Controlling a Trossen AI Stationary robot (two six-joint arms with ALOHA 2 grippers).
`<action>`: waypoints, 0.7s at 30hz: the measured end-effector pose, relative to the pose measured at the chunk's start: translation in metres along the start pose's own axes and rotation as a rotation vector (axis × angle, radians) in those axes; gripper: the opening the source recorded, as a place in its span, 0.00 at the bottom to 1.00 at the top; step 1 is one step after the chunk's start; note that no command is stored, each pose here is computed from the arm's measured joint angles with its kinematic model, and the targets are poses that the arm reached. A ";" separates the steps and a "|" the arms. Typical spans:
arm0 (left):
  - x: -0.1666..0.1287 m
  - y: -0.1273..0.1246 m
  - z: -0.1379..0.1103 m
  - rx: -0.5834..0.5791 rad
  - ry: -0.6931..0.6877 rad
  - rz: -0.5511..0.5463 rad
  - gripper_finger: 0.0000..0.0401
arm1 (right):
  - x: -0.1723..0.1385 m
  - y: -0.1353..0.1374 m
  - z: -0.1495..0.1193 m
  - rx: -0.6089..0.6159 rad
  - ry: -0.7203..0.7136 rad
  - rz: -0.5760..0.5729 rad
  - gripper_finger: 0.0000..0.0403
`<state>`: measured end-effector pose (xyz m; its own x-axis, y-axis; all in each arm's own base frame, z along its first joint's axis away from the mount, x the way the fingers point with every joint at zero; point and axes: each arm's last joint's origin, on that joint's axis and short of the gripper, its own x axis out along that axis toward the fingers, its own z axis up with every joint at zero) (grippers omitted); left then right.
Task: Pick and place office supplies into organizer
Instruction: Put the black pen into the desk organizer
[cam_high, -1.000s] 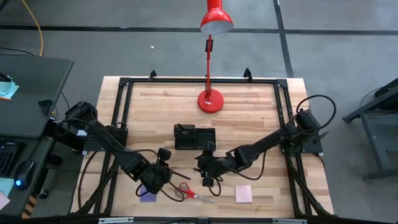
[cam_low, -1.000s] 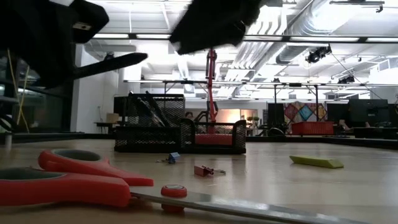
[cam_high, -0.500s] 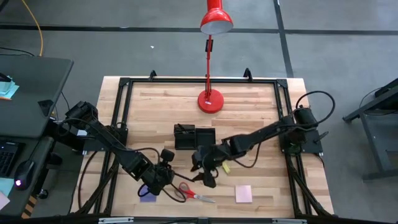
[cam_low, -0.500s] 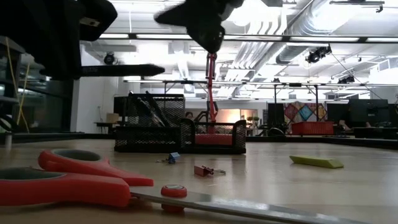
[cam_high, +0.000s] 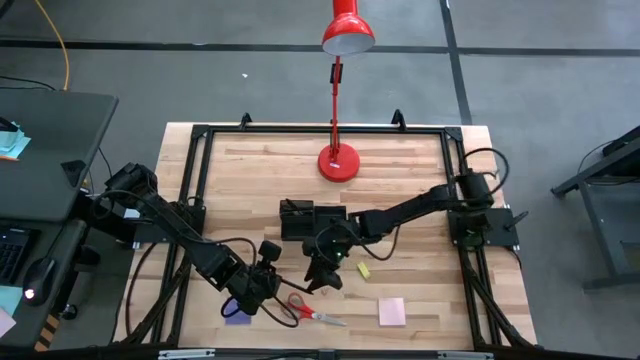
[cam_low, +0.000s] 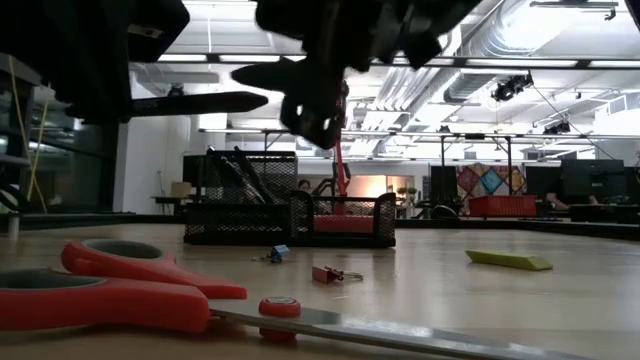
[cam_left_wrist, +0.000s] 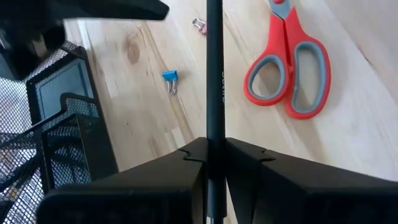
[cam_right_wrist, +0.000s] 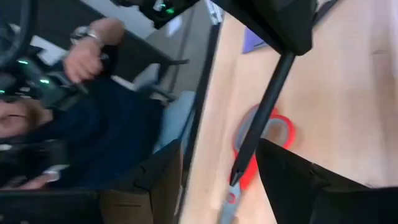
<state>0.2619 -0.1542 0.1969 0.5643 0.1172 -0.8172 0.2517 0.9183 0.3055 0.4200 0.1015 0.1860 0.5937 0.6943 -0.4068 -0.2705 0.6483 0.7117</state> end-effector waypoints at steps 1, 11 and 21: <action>0.000 0.000 0.000 -0.002 -0.001 0.000 0.06 | 0.001 -0.002 0.000 0.003 -0.002 0.010 0.49; 0.000 0.000 0.002 -0.010 -0.021 -0.006 0.04 | 0.000 -0.017 0.003 -0.032 -0.032 -0.031 0.49; 0.000 -0.001 0.006 0.009 -0.055 -0.009 0.07 | 0.006 -0.036 0.001 0.003 -0.039 -0.035 0.49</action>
<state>0.2662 -0.1568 0.1996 0.6046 0.0878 -0.7916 0.2639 0.9157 0.3031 0.4339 0.0824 0.1582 0.6321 0.6583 -0.4088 -0.2465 0.6710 0.6993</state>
